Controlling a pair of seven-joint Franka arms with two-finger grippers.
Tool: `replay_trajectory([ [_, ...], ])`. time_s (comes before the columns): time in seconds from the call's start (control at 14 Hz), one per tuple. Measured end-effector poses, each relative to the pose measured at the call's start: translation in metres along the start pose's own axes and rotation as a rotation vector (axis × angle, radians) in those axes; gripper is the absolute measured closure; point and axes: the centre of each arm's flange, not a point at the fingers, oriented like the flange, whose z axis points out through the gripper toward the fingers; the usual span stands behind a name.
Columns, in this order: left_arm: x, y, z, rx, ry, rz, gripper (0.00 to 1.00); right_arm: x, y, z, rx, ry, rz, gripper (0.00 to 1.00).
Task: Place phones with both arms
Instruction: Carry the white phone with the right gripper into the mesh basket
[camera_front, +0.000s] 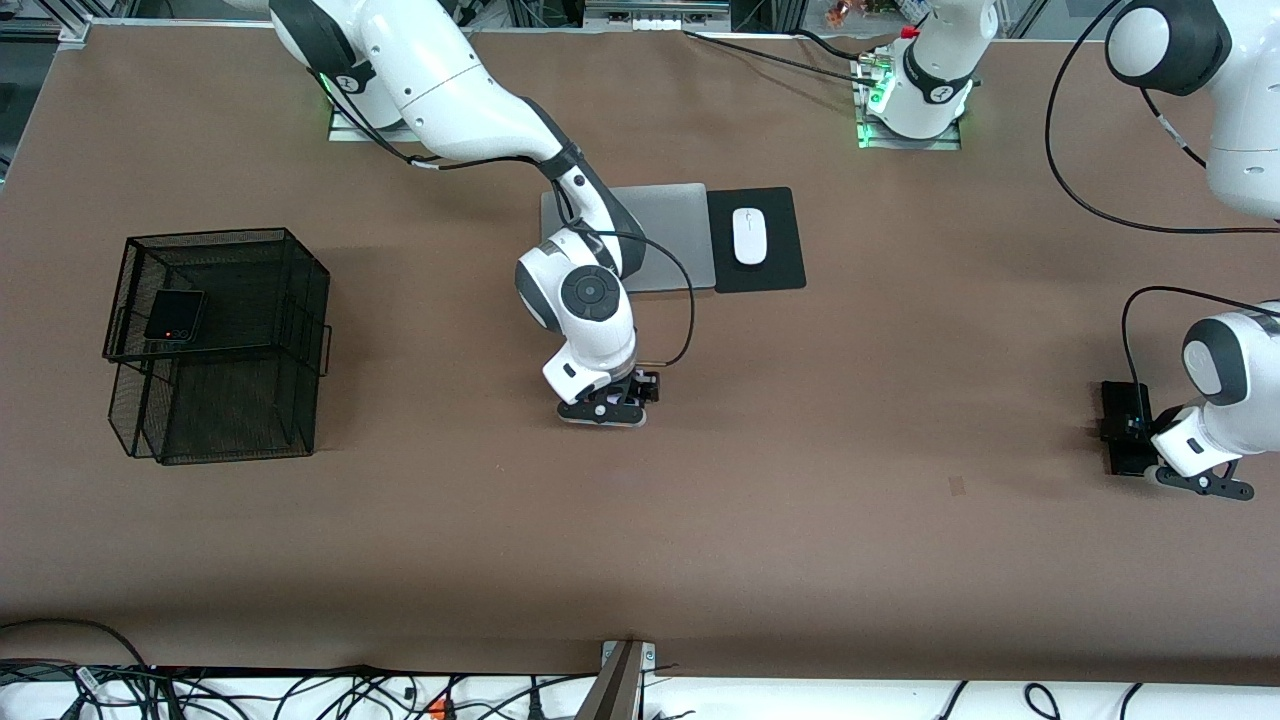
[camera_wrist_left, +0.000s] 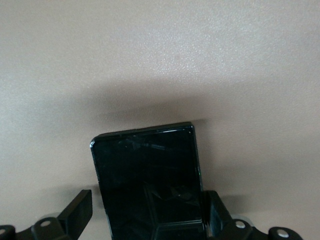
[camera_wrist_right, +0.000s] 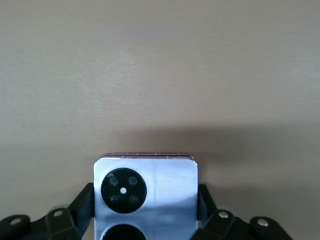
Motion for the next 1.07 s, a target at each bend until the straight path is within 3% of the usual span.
replay_trajectory([
  [0.21, -0.007, -0.009, 0.001, -0.027, 0.011, -0.042, 0.0, 0.047, 0.049, -0.089, -0.075, -0.066, 0.039, 0.16],
  [0.43, -0.012, -0.016, 0.003, -0.062, 0.027, -0.087, 0.0, 0.098, 0.148, -0.186, -0.097, -0.144, 0.033, 0.16],
  [0.57, -0.012, -0.016, 0.003, -0.063, 0.028, -0.089, 0.0, 0.122, 0.222, -0.222, -0.113, -0.202, 0.015, 0.16],
  [0.78, -0.01, -0.014, 0.002, -0.065, 0.031, -0.086, 0.03, 0.15, 0.341, -0.233, -0.16, -0.27, -0.078, 0.16],
  [0.93, -0.009, -0.014, -0.002, -0.064, 0.036, -0.084, 0.19, 0.157, 0.412, -0.217, -0.185, -0.313, -0.141, 0.16],
  [1.07, -0.009, -0.014, -0.002, -0.064, 0.036, -0.084, 0.2, 0.16, 0.473, -0.187, -0.183, -0.304, -0.208, 0.16],
])
